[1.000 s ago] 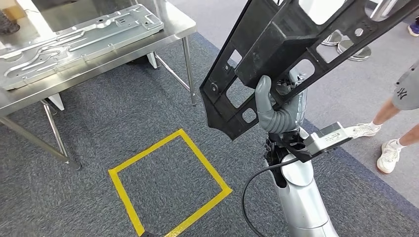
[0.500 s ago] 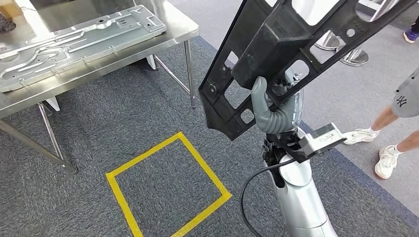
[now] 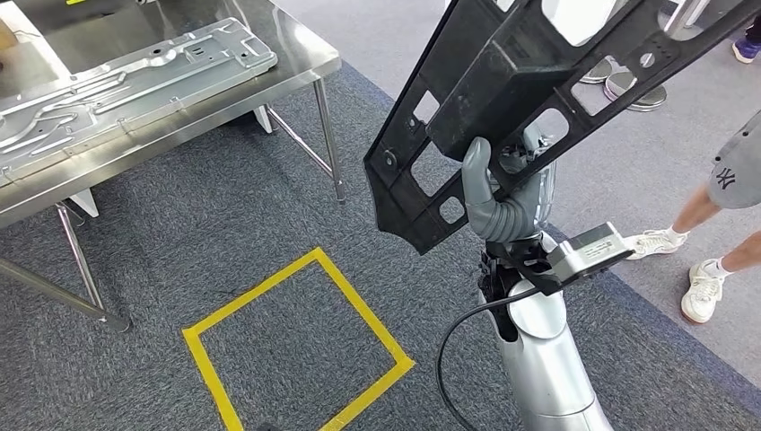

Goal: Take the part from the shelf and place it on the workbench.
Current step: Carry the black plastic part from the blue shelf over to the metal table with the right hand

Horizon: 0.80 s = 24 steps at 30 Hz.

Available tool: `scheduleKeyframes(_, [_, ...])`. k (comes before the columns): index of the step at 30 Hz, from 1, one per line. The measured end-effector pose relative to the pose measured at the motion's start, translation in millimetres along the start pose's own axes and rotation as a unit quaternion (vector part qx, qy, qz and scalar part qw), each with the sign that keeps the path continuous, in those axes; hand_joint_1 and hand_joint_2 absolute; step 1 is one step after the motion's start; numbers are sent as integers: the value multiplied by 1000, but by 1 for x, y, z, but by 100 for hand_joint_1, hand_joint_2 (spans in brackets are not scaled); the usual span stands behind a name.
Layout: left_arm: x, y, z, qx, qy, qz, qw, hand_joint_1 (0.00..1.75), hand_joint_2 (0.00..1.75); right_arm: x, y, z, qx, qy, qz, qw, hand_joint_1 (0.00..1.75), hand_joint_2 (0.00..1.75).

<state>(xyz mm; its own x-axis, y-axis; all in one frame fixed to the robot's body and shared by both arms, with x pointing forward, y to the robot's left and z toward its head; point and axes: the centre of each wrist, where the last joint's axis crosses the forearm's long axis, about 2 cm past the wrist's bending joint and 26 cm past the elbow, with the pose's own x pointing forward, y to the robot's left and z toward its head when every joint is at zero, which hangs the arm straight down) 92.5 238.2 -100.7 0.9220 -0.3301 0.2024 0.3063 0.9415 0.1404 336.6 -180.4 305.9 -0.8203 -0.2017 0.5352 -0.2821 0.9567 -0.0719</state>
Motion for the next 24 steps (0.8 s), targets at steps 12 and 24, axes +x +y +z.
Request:
scheduleKeyframes(12, [-5,-2,0,3,1,-3,1000,0,175,0,0,0,0,-2,1,1000,169,175])
scheduleKeyframes(24, [-7,-3,0,7,-1,-5,1000,0,175,1,0,-1,-1,-5,1,1000,169,175])
